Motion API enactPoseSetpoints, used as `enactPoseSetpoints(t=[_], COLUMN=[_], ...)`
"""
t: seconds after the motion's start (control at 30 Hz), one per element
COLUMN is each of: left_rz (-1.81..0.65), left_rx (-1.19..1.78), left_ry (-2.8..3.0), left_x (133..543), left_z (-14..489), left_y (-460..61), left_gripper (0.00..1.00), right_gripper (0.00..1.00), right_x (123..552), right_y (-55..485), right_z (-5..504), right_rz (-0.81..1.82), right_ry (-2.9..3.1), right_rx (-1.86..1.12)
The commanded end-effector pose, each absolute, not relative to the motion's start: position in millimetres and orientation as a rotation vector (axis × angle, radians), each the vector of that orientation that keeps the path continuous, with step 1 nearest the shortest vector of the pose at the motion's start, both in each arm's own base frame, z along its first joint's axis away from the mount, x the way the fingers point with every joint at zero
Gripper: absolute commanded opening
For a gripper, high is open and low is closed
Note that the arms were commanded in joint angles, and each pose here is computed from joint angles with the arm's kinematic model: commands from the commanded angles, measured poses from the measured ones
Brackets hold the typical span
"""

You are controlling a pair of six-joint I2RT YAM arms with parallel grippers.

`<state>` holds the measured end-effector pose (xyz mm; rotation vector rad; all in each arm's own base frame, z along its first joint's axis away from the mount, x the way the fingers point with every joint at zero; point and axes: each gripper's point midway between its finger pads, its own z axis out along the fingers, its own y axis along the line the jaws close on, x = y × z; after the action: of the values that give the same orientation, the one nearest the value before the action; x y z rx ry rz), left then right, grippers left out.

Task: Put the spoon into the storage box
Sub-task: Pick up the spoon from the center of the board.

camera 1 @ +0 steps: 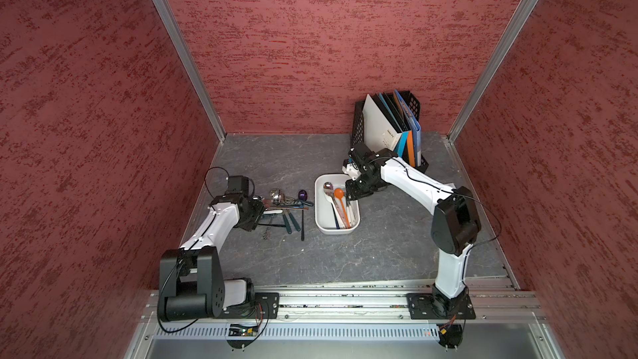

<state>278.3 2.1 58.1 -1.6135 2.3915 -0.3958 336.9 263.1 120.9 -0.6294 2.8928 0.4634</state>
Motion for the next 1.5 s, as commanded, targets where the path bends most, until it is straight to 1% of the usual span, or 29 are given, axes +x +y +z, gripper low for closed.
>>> enactPoseSetpoints(t=[0.0, 0.13, 0.3, 0.43, 0.57, 0.73, 0.9, 1.2, 1.37, 1.47], left_rz=[-0.388, -0.327, -0.257, -0.245, -0.226, -0.194, -0.179, -0.107, 0.015, 0.074], left_rx=[-1.654, -1.682, -1.696, -1.695, -1.693, -1.703, -1.647, -1.702, -1.731, -1.717], left_ry=[2.341, 2.36, 2.391, 2.397, 2.414, 2.439, 2.453, 2.515, 2.596, 2.658], left_x=[286.0, 276.5, 265.7, 263.6, 261.0, 261.4, 271.8, 253.6, 239.6, 236.3], left_z=[52.6, 48.2, 42.8, 39.1, 31.9, 18.4, 10.5, -2.1, -7.6, -9.3], left_y=[3.2, 5.4, 9.7, 10.3, 11.0, 14.5, 19.5, 23.7, 32.0, 34.4], left_gripper=[0.41, 0.37, 0.36, 0.32, 0.29, 0.3, 0.34, 0.36, 0.3, 0.24], right_gripper=[0.39, 0.38, 0.38, 0.38, 0.38, 0.37, 0.37, 0.37, 0.37, 0.37], right_x=[333.4, 331.7, 332.6, 334.9, 335.9, 336.3, 336.7, 337.2, 339.1, 340.3], right_y=[256.9, 255.9, 256.5, 256.8, 256.9, 256.5, 254.1, 253.6, 252.8, 252.1], right_z=[126.9, 125.1, 121.5, 120.4, 119.1, 118.2, 115.6, 111.0, 112.9, 112.9], right_rz=[0.437, 0.438, 0.445, 0.453, 0.458, 0.46, 0.462, 0.474, 0.476, 0.477], right_ry=[2.873, 2.876, 2.882, 2.883, 2.887, 2.888, 2.898, 2.915, 2.912, 2.915], right_rx=[-0.67, -0.686, -0.69, -0.687, -0.686, -0.691, -0.68, -0.683, -0.685, -0.676])
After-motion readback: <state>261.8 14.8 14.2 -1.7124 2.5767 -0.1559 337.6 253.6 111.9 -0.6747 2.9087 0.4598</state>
